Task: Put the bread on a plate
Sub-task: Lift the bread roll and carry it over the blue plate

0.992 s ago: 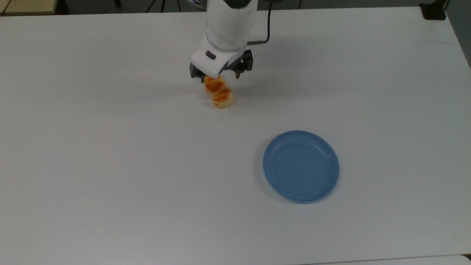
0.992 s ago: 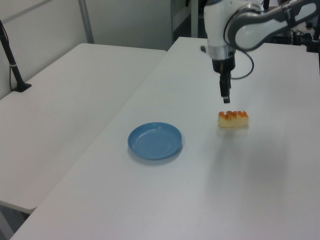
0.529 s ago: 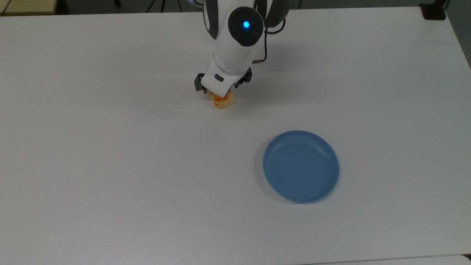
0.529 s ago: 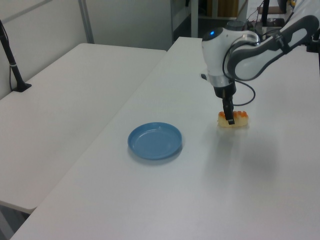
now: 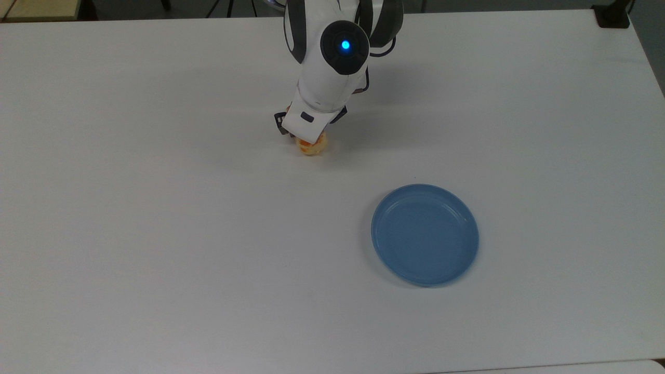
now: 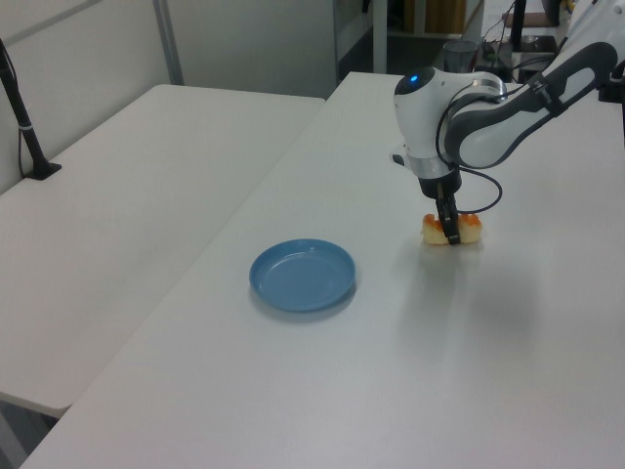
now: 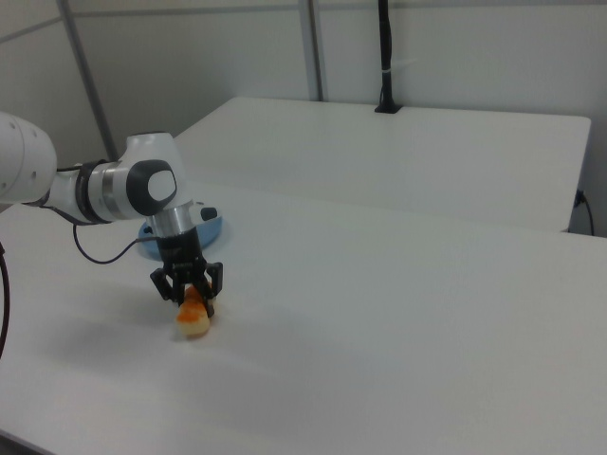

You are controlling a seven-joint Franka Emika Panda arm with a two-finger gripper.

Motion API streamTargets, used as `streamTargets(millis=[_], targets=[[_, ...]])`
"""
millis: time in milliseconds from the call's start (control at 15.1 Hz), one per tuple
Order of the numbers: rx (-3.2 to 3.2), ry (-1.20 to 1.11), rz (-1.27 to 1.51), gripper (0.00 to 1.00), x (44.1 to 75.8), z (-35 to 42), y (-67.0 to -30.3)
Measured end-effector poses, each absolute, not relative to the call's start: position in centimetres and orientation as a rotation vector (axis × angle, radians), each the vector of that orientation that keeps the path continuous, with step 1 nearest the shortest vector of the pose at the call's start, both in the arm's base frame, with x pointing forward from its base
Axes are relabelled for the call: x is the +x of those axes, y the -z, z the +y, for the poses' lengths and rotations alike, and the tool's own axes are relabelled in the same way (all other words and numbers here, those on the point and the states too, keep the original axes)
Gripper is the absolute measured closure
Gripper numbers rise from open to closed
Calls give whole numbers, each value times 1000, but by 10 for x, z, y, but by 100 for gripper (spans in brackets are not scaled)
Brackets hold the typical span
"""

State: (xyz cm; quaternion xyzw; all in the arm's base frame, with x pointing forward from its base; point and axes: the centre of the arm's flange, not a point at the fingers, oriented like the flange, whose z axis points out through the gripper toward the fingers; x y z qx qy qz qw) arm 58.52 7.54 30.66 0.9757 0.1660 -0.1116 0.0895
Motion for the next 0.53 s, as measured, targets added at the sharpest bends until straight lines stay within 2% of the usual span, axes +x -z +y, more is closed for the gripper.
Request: streamTargets(millis=[132, 529], targets=[[2936, 270, 471, 54, 596, 78, -322], [3147, -80, 288, 51, 647, 112, -399]])
